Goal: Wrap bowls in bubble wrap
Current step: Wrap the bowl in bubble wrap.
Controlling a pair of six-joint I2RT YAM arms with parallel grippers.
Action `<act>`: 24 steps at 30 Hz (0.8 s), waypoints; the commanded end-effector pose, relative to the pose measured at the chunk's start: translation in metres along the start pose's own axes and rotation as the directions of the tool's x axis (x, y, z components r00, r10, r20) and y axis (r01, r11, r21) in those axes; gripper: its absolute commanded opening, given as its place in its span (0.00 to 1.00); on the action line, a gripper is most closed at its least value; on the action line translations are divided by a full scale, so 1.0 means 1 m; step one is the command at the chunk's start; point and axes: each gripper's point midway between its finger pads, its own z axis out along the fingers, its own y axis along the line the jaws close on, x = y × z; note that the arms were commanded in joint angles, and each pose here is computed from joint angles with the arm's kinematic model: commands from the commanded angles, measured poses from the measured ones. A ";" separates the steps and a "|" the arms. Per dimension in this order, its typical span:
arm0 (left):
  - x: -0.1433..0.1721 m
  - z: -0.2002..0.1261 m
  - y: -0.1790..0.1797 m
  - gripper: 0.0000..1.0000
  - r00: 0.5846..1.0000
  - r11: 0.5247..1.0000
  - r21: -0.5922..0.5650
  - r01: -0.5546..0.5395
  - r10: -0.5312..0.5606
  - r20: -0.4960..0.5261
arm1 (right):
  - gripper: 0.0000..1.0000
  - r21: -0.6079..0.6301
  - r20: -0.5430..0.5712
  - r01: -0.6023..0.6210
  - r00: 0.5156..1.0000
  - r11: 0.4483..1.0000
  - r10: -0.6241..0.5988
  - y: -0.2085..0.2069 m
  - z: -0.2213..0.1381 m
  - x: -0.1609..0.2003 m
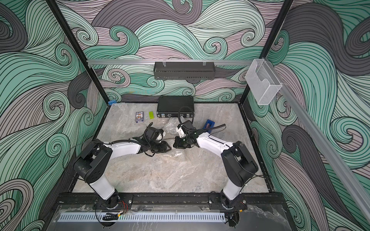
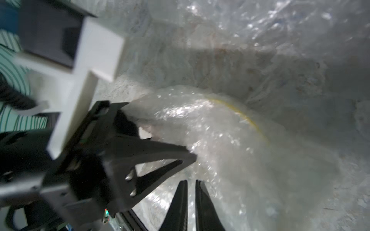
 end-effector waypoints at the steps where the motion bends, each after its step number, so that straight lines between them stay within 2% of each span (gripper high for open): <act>1: 0.003 0.000 0.007 0.38 1.000 1.000 -0.020 -0.001 0.001 -0.010 | 0.13 0.071 0.037 -0.013 0.999 0.997 0.011 -0.018 0.007 -0.013; 5: 0.004 -0.001 0.007 0.38 1.000 1.000 -0.020 0.000 0.000 -0.012 | 0.12 0.072 0.036 -0.031 0.999 0.997 0.028 -0.026 0.011 -0.015; 8: 0.004 -0.001 0.007 0.38 1.000 1.000 -0.018 -0.001 0.001 -0.009 | 0.13 0.000 0.067 0.007 0.998 1.000 -0.007 -0.004 -0.011 -0.020; 11: 0.003 -0.002 0.006 0.38 1.000 1.000 -0.015 -0.003 0.002 -0.009 | 0.22 -0.022 0.178 0.072 0.982 0.997 -0.067 0.015 -0.055 -0.035; 13: 0.004 -0.002 0.006 0.38 1.000 1.000 -0.016 -0.003 0.003 -0.009 | 0.32 0.018 0.259 0.056 0.964 0.998 -0.059 0.005 -0.086 -0.046; 16: 0.004 -0.002 0.006 0.38 1.000 1.000 -0.014 -0.004 0.004 -0.009 | 0.40 0.057 0.346 -0.078 0.937 0.995 0.053 -0.039 -0.118 -0.062; 19: 0.005 -0.002 0.006 0.38 1.000 1.000 -0.016 -0.004 0.004 -0.012 | 0.41 0.052 0.399 -0.258 0.891 0.965 0.217 -0.090 -0.137 -0.069; 24: 0.005 -0.003 0.006 0.38 1.000 1.000 -0.013 -0.004 0.004 -0.014 | 0.41 -0.013 0.463 -0.409 0.806 0.912 0.368 -0.140 -0.153 -0.079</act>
